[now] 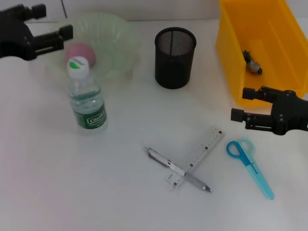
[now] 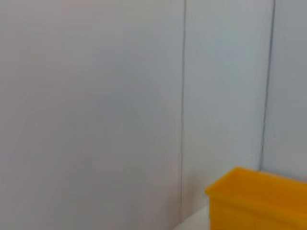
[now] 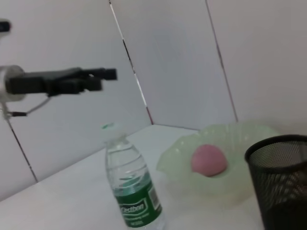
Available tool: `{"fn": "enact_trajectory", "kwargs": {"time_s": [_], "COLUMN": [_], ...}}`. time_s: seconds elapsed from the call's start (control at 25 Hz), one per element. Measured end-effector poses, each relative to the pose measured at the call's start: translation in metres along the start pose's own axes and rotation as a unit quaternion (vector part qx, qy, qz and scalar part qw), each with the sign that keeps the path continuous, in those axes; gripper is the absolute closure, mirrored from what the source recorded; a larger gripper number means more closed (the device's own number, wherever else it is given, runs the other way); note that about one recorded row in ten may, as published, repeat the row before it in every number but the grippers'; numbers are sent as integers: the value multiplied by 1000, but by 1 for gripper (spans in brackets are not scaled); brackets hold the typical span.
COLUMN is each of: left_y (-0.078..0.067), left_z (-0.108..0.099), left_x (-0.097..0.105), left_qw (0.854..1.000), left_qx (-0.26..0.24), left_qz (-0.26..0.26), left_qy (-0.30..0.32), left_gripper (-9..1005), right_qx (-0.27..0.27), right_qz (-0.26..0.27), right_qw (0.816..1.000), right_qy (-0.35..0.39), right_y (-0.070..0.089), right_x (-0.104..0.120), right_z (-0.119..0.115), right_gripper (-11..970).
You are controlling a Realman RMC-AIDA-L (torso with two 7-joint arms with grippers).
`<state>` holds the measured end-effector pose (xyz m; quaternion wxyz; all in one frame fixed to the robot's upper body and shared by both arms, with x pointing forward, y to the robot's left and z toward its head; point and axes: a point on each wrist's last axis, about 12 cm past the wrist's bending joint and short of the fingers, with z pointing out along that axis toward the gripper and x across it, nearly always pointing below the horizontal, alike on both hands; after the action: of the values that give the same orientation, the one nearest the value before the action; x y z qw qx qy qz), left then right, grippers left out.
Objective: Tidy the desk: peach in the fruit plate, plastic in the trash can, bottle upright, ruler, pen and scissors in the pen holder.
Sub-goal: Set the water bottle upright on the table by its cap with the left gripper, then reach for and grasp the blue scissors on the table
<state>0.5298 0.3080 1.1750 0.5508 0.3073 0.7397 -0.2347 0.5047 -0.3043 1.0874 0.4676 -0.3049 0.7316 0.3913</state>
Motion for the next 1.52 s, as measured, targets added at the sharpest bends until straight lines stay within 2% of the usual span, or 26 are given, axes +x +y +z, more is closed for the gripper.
{"fn": "enact_trajectory", "kwargs": {"time_s": [0.08,0.16,0.2,0.24,0.32,0.36,0.4,0.52,0.56,0.6,0.64,0.8,0.92,0.96,1.0,1.04,1.08,1.16,1.36,1.52], "left_y": [-12,-24,-24,-31,-37,-39,-47,-57,-65,-65,-68,-76,-77,-78,-78,-77,-77,-76,-74,-74], "left_z": [-15,-19,-19,-16,-10,-8,-3,0,1,1,0,0,1,1,1,3,3,5,9,10], "left_x": [-17,-18,-18,-4,17,24,49,85,108,108,115,128,129,130,130,129,129,128,123,124], "left_qw": [999,997,997,994,992,991,987,982,981,981,980,978,978,978,978,977,977,976,975,974], "left_qx": [16,51,51,82,110,118,147,167,171,171,172,180,183,185,185,187,187,190,196,201], "left_qz": [25,34,34,42,39,36,36,41,38,38,37,33,34,35,35,37,37,43,53,56], "left_qy": [-30,-50,-50,-52,-48,-49,-56,-72,-87,-87,-92,-99,-95,-93,-93,-91,-91,-92,-94,-88], "left_gripper": [199,191,194,197,197,197,197,197,197,197,197,197,197,197,197,197,197,197,197,197], "right_qx": [9,17,21,22,20,17,17,33,70,70,88,151,206,248,248,264,274,274,213,214], "right_qz": [-4,0,6,11,14,11,11,20,46,46,60,111,115,112,112,111,112,121,183,182], "right_qw": [1000,1000,1000,1000,1000,999,999,994,982,982,972,920,873,845,845,832,827,827,854,855], "right_qy": [-4,-7,-6,-2,9,29,29,98,168,168,210,344,428,461,461,474,477,476,438,435], "right_y": [-1,-1,-1,-1,1,5,5,12,19,19,23,42,49,48,48,47,45,41,31,29], "right_x": [-4,-10,-15,-20,-33,-48,-48,-77,-100,-100,-112,-145,-141,-131,-131,-126,-122,-115,-107,-106], "right_z": [-6,-12,-17,-22,-31,-39,-39,-47,-48,-48,-45,-19,13,34,34,44,51,63,80,82], "right_gripper": [120,120,120,120,120,120,121,121,121,121,121,122,122,123,123,123,123,124,125,126]}}
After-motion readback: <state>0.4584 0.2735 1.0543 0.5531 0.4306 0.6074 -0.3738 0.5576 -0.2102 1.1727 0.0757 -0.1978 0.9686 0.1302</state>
